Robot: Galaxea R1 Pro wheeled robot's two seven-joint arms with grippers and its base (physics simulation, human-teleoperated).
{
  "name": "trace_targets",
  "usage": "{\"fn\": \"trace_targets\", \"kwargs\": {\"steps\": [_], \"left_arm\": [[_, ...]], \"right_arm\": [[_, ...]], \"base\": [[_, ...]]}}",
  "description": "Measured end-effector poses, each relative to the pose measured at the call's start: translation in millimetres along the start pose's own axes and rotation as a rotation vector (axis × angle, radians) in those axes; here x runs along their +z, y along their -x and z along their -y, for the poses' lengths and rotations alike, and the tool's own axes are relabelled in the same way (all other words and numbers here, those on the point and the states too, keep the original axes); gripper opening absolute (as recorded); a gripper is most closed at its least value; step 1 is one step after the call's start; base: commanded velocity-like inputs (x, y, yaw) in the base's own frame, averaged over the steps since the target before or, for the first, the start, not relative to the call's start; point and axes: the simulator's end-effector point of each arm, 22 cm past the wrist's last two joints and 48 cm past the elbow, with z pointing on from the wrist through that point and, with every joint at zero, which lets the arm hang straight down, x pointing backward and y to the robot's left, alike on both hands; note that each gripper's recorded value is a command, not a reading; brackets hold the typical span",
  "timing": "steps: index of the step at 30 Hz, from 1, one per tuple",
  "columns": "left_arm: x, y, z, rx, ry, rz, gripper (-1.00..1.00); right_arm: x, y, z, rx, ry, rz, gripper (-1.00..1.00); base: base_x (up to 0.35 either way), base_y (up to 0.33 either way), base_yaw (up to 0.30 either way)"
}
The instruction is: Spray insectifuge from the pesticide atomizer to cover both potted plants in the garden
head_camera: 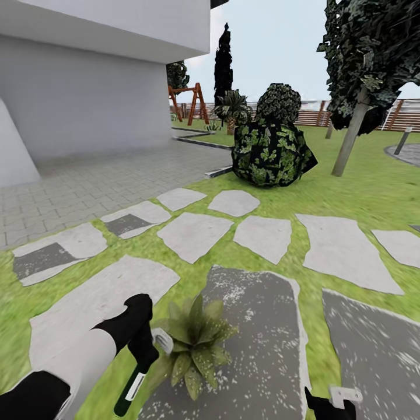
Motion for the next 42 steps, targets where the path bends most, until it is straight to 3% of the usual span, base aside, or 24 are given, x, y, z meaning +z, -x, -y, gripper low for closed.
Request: {"fn": "trace_targets", "kwargs": {"steps": [6,8,15,22,31,42], "left_arm": [[0.6,-0.4,-0.9,0.000,0.002,0.001,-1.00],[12.0,-7.3,4.4,0.002,-0.006,-0.012,-1.00],[16.8,-6.4,-1.1,0.006,0.038,-0.010,-1.00],[12.1,1.8,-4.8,-0.049,0.018,0.047,-1.00],[11.9,3.1,-10.6,-0.053,0.047,0.052,-1.00],[11.1,3.2,-11.8,-0.053,0.052,0.051,-1.00]], "right_arm": [[0.1,-0.3,-0.1,0.000,0.000,-0.001,1.00],[0.2,-0.3,-0.3,0.000,0.001,-0.001,1.00],[0.3,-1.1,-1.2,-0.001,0.002,-0.002,1.00],[0.0,-1.2,-1.4,0.000,0.003,-0.003,1.00],[0.0,-1.1,-1.5,0.000,0.003,-0.002,1.00],[0.1,-0.6,-1.5,0.001,0.003,-0.001,1.00]], "base": [[0.052,-0.024,0.000],[-0.002,-0.001,0.000],[-0.250,0.000,0.000],[-0.209,0.024,0.000],[-0.010,0.008,0.000],[-0.072,0.261,-0.011]]}}
